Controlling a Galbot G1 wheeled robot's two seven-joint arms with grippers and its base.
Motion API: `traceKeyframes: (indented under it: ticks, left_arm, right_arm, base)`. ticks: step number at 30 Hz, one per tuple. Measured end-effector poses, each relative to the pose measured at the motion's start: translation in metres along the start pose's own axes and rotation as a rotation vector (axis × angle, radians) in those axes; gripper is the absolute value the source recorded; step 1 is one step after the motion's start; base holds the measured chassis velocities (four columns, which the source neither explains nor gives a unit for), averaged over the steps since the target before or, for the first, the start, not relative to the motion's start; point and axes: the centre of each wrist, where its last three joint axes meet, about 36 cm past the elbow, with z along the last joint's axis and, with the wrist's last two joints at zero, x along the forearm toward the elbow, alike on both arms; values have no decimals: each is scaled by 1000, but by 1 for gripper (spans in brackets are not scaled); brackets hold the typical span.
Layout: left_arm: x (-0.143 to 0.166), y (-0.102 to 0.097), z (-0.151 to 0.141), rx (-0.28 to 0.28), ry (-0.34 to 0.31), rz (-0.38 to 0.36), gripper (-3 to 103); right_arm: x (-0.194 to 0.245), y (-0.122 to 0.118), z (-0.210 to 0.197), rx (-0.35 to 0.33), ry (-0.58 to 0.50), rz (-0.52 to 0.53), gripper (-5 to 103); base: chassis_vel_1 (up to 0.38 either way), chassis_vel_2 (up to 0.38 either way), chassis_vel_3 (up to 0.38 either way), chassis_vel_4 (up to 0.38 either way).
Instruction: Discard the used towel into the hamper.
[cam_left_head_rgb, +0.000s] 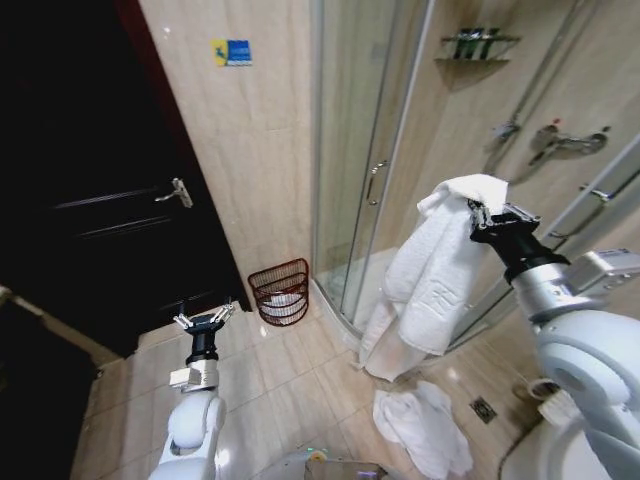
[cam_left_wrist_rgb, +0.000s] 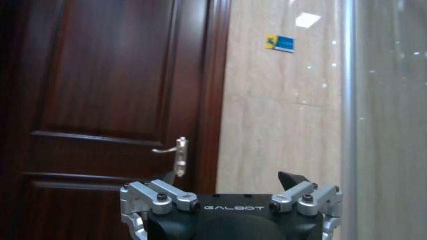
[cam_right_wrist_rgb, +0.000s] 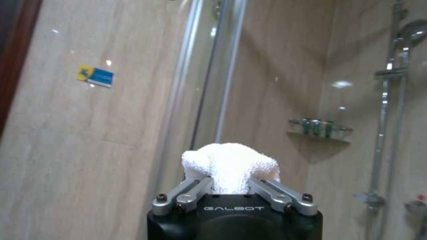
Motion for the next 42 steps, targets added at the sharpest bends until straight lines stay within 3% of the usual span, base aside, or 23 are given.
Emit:
traceKeyframes:
  ticks: [30,42]
  left_arm:
    - [0,-3,-1,1,-31,-9,100]
    - [-1,-9,-5,0,-42,-3,100]
  right_arm:
    - [3,3,8,-8,18,9,8]
    - [4,4,11,-7,29,15,8]
  base:
    - [30,26,24,30]
    - [90,88,-87,-93]
